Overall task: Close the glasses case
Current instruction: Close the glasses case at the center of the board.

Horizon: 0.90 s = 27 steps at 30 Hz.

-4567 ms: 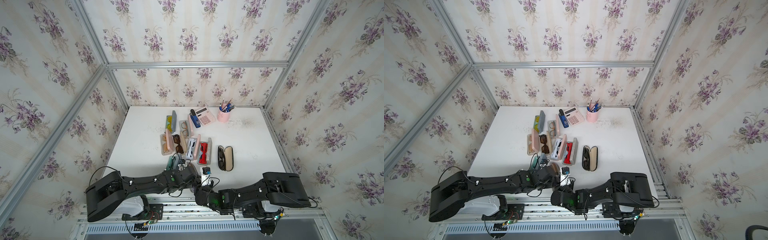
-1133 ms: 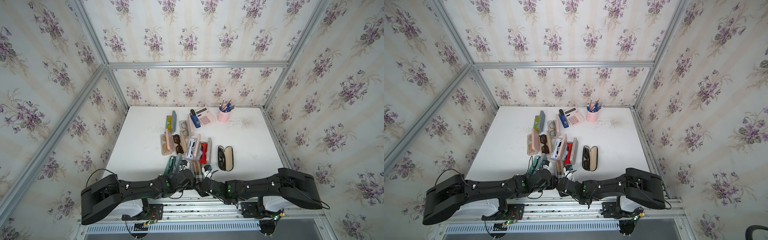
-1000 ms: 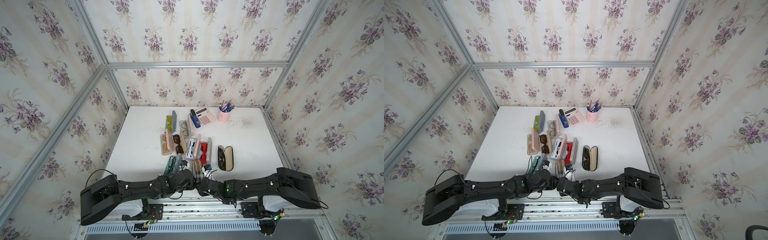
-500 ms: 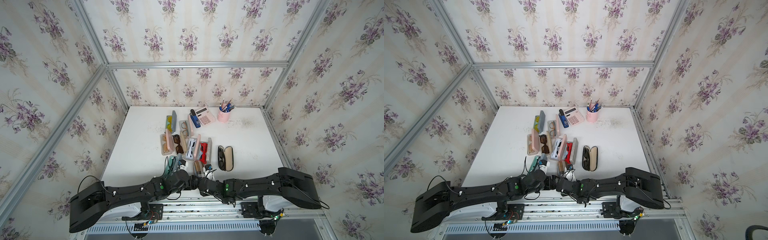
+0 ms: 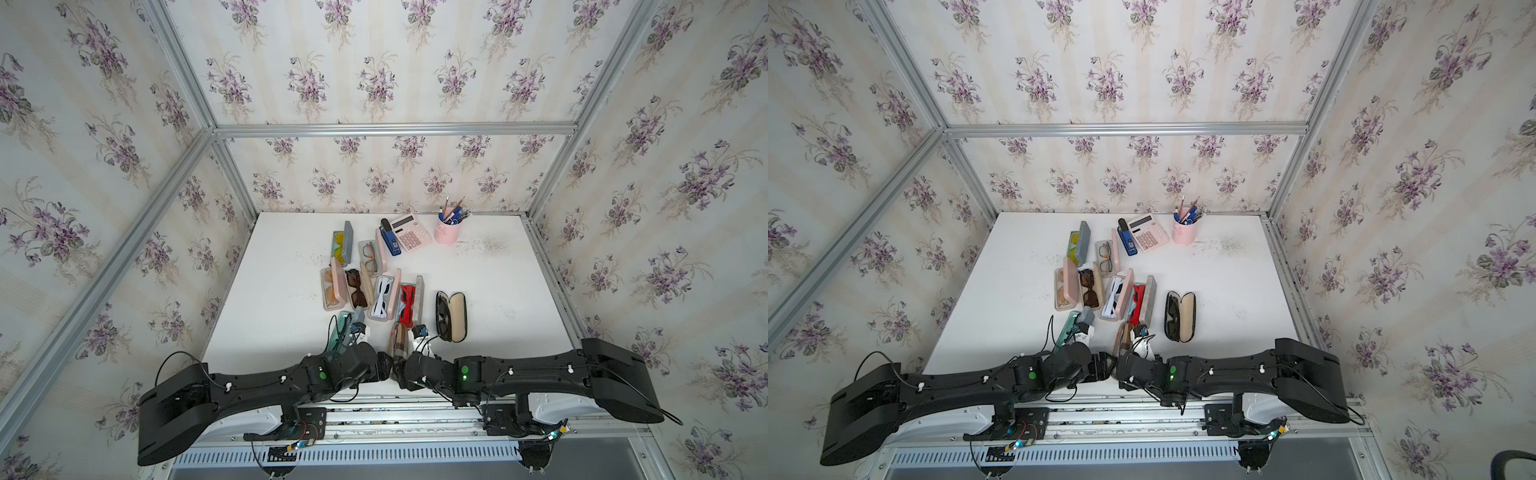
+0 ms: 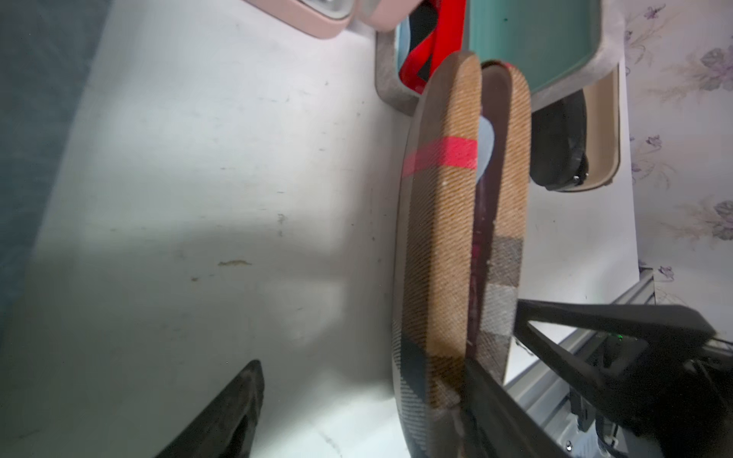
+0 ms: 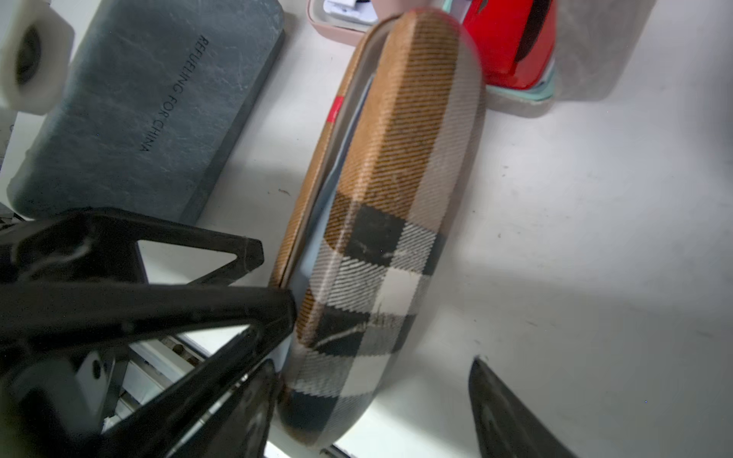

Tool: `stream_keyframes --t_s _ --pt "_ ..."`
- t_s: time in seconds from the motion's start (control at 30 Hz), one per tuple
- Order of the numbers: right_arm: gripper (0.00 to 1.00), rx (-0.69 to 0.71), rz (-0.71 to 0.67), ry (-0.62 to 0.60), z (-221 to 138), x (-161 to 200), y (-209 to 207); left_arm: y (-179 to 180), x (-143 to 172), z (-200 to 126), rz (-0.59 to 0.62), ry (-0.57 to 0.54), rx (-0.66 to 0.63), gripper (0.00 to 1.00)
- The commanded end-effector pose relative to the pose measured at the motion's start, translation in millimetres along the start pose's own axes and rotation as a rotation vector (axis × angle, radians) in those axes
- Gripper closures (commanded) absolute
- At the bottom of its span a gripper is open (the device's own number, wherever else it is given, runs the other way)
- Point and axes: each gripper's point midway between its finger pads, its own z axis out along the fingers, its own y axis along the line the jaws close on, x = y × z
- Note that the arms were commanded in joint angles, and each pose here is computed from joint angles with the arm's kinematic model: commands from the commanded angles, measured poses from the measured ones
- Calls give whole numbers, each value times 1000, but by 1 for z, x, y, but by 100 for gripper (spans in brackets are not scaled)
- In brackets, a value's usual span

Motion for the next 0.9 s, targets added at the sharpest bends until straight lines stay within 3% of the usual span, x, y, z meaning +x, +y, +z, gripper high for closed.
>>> stream_keyframes --t_s 0.0,0.33,0.6,0.87 --pt "25 31 -24 -13 -1 -3 -5 15 1 2 -17 -9 -61 24" --pt "25 -57 -40 -55 -11 -16 15 17 0 -3 -29 -36 -18 19" --pt "25 -8 -99 -47 -9 -15 9 8 -20 -29 -19 -109 12 15" --pt "21 39 -281 -21 -1 -19 6 15 -20 -37 -31 -63 -60 16"
